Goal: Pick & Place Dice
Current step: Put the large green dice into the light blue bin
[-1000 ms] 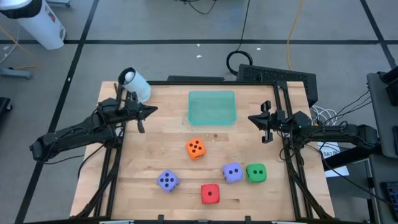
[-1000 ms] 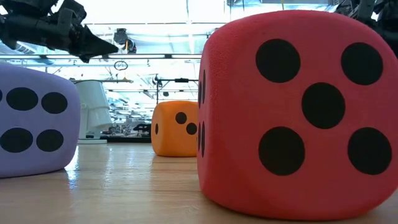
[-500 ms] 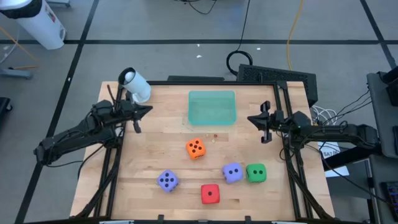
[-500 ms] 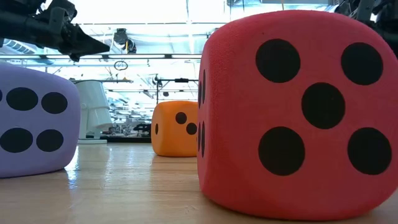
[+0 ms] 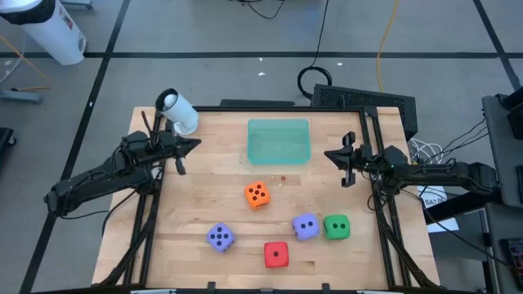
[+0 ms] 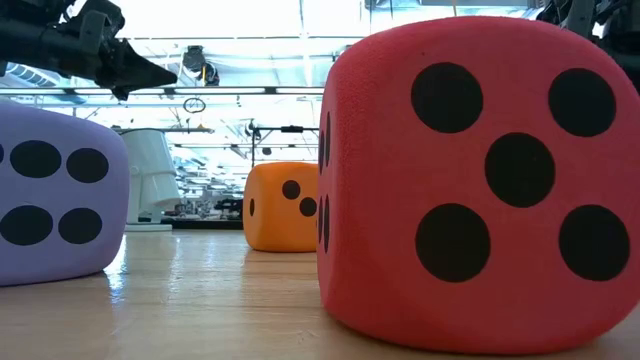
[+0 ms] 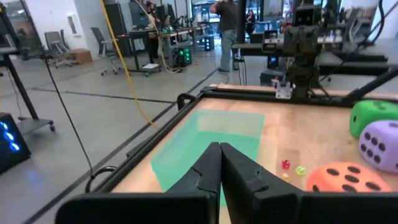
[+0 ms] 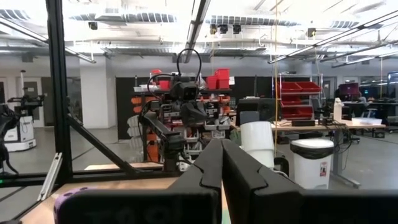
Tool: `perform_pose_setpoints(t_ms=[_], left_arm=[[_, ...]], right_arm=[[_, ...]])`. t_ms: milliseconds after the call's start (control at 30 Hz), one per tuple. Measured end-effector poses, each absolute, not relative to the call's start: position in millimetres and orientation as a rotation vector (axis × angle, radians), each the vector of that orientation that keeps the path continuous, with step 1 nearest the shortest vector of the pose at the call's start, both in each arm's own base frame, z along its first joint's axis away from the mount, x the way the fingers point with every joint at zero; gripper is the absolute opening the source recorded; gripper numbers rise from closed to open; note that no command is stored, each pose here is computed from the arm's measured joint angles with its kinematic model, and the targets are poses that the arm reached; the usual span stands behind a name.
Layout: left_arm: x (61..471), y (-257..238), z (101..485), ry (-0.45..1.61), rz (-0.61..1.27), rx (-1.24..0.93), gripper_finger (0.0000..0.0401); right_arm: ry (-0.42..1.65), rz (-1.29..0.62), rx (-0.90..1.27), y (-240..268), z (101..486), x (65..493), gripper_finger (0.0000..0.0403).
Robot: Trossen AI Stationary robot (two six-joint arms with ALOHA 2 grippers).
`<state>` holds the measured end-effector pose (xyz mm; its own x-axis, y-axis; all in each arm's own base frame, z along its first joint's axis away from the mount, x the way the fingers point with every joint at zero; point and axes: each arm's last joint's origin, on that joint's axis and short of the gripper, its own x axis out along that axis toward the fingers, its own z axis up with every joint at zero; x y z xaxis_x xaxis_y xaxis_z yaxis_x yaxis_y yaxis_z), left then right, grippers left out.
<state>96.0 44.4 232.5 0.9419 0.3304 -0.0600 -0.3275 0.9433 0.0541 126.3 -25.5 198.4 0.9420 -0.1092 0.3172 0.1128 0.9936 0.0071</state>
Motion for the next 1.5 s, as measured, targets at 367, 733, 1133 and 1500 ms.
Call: perform_pose_setpoints(t_ms=[367, 733, 1133, 1500], left_arm=[[96.1, 44.5, 234.6, 0.045, 0.337, 0.036, 0.0019], [96.1, 44.5, 235.3, 0.038, 0.339, 0.038, 0.0019], [96.1, 44.5, 233.0, 0.065, 0.337, 0.051, 0.0019], [96.5, 44.7, 232.8, 0.067, 0.337, 0.048, 0.0019]], right_arm=[[-0.285, -0.119, -0.037, -26.2, 194.4, 129.6, 0.0000], [-0.090, -0.174, -0.114, -13.3, 204.8, 158.7, 0.0000], [0.183, -0.291, -0.273, 26.6, 249.7, 198.6, 0.0000], [0.607, -0.372, -0.154, 54.3, 338.0, 216.9, 0.0021]])
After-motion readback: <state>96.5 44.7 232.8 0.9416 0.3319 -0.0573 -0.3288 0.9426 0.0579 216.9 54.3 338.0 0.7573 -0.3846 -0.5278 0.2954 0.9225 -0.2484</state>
